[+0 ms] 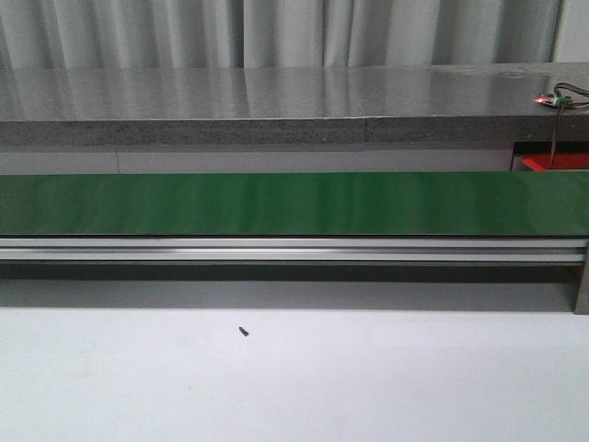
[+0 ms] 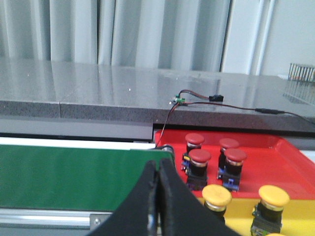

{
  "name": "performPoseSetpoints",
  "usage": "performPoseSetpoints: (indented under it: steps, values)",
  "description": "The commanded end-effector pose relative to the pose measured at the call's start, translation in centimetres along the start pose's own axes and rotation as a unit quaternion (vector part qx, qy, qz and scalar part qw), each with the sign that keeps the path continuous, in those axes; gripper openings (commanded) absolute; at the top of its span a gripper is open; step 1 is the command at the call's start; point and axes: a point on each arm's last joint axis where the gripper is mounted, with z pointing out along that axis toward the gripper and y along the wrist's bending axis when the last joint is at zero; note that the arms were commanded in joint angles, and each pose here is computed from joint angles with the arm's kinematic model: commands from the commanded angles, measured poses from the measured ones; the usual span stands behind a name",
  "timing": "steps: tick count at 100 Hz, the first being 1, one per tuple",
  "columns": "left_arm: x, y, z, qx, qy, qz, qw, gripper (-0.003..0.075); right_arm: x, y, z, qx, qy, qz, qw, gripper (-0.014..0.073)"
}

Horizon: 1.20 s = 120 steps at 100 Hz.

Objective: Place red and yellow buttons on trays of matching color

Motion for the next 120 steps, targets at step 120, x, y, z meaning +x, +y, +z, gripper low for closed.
performPoseSetpoints:
  steps: [120]
  values:
    - [-1.07,-0.17,-0.57,0.005,-0.040,-0.003,0.999,-0.0020,-1.19,0.11,-0.27,-0.011,-0.046,0.015,0.999,-0.0066]
